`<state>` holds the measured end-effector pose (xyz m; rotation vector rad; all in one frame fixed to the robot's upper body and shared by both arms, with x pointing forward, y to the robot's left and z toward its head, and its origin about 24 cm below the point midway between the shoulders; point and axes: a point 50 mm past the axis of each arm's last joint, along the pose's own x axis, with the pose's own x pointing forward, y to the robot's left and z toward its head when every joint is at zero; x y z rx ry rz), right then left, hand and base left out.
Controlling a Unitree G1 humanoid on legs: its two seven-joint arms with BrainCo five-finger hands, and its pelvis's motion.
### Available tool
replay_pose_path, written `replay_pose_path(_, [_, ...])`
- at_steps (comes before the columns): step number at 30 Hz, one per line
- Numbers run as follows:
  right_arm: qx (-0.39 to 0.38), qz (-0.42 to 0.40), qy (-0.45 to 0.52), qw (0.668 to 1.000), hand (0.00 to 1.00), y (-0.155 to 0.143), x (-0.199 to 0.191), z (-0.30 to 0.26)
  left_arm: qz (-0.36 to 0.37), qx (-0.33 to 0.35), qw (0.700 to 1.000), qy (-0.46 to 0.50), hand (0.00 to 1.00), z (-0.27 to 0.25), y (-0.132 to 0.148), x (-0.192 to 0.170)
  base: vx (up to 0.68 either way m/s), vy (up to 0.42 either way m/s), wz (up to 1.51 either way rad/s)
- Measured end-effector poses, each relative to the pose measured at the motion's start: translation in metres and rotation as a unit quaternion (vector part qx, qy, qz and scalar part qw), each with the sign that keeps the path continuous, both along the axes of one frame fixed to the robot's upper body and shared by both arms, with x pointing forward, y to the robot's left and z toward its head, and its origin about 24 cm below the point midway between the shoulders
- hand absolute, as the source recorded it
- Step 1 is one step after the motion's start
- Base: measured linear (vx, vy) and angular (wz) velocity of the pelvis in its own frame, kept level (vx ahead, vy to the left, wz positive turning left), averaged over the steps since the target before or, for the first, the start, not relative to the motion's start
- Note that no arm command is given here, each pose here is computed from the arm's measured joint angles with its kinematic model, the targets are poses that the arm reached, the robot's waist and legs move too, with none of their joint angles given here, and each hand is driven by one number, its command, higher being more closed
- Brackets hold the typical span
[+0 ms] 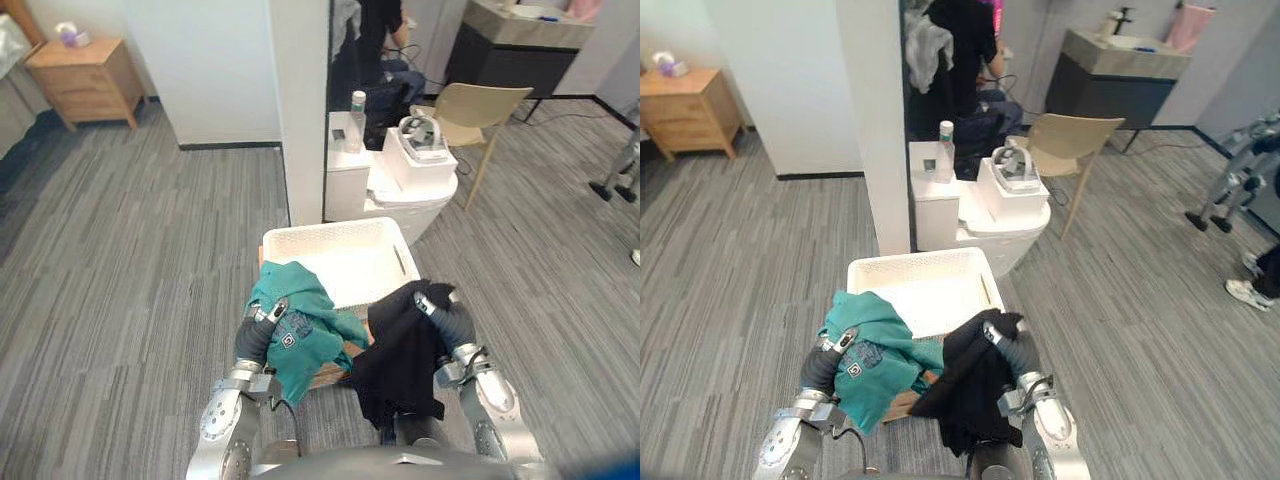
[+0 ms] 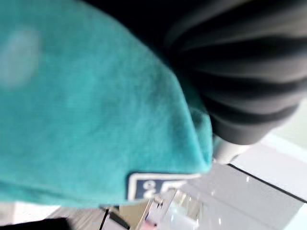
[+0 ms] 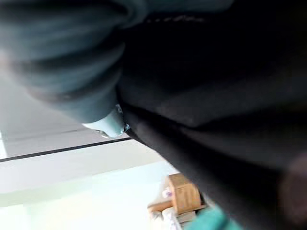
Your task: Tidy the bed and pick cloth on bed and put in laundry
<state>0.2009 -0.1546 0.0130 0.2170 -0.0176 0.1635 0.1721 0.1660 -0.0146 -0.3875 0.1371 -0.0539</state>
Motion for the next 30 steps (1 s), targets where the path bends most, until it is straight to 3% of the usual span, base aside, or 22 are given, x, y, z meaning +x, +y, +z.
replay_pose_path(6, [-0.038, -0.042, -0.025, 0.998, 1.0, -0.03, 0.01, 0.013, 0.005, -0.027, 1.0, -0.006, 1.0, 0.001, -0.01, -0.001, 0.19, -0.061, 0.18])
replay_pose_path(9, [-0.044, -0.039, -0.095, 0.994, 1.0, -0.033, 0.021, 0.046, 0.014, -0.027, 0.999, -0.026, 1.0, 0.011, -0.003, -0.001, 0.01, 0.052, 0.03])
replay_pose_path(11, [-0.06, -0.012, -0.172, 0.983, 1.0, -0.03, 0.04, 0.085, 0.012, -0.029, 0.999, -0.033, 1.0, 0.017, -0.001, 0.002, -0.06, 0.065, 0.0])
replay_pose_path(16, [-0.088, 0.03, -0.255, 0.963, 1.0, -0.016, 0.074, 0.146, -0.006, -0.027, 0.999, -0.017, 1.0, 0.014, -0.004, 0.002, -0.06, 0.01, 0.05])
replay_pose_path(22, [-0.111, 0.062, -0.28, 0.952, 1.0, 0.002, 0.097, 0.192, -0.03, -0.037, 0.999, -0.014, 1.0, 0.013, -0.017, 0.002, -0.03, -0.026, 0.07])
replay_pose_path(30, [-0.09, 0.117, -0.232, 0.962, 1.0, 0.026, 0.109, 0.193, -0.053, -0.041, 0.998, -0.004, 1.0, 0.013, -0.026, 0.005, -0.01, -0.006, 0.1])
